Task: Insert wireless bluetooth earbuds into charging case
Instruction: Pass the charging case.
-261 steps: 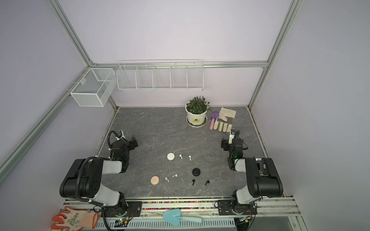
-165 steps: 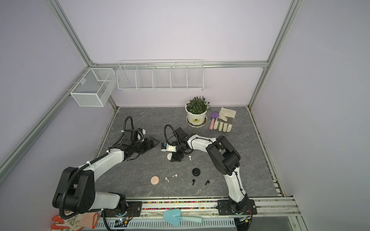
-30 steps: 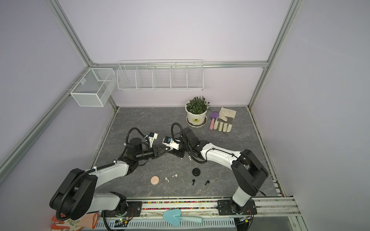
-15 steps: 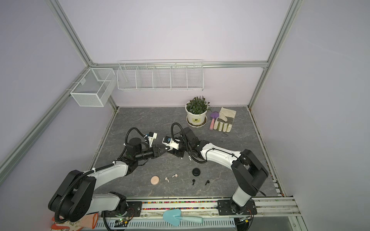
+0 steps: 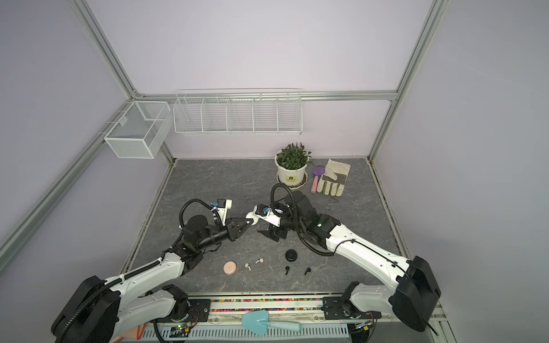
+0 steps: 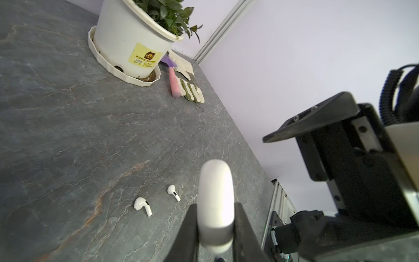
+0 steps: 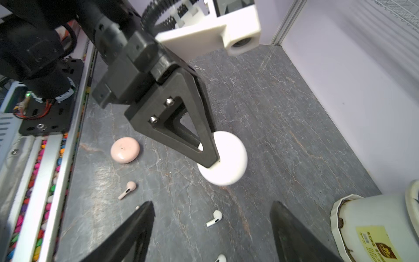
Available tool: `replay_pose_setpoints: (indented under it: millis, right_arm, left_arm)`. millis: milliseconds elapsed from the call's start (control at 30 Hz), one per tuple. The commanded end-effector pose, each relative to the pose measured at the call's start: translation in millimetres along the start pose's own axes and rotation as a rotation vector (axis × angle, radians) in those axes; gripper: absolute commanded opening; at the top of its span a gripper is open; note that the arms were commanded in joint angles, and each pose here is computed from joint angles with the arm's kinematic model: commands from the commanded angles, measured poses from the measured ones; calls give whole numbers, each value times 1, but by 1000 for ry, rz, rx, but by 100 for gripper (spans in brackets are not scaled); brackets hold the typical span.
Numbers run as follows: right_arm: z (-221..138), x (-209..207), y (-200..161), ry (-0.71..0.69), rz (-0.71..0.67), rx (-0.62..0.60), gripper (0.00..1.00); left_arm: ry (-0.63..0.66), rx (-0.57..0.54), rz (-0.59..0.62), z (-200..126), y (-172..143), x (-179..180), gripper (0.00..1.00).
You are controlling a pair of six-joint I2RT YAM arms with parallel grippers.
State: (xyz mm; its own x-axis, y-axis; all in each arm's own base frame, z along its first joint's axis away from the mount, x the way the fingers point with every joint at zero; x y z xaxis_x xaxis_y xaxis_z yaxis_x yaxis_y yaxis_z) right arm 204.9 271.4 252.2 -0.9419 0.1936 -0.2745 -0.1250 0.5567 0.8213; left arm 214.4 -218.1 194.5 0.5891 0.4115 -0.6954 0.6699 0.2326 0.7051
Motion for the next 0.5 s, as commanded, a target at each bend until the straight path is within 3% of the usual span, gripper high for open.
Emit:
replay_pose_setpoints:
  millis: [0,67,133,300,467]
  right_arm:
    - [-18,14,-14,14,33,51,82]
    - [-28,15,-11,-5,28,41,82]
    - [-34,15,-7,-18,18,33,81]
    - [-43,11,7,-35,5,0,80]
    - [-50,8,14,-52,-28,-15,80]
  left_arm:
    - [-5,-124,151,-1,18,-8,0]
    - [-20,-135,140,-1,21,-12,0]
    - [65,-142,44,2,26,-2,0]
    - [144,-78,5,11,36,1,0]
    - [-22,-139,215,7,40,-22,0]
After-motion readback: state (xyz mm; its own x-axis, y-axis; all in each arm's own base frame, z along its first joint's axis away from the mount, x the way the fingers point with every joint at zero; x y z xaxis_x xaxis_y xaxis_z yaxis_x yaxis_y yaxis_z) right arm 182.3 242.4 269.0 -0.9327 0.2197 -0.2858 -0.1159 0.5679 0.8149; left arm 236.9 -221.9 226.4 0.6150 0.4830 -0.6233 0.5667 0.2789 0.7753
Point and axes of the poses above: each gripper's point midway between its finger pads, its own z axis out along the fingers, its own x axis along the line the jaws close on, y = z × x, the point moved 5 cm from there along -z, back along the fingers, and after that the axes turned 3 degrees about -z, right-handed, at the moved point
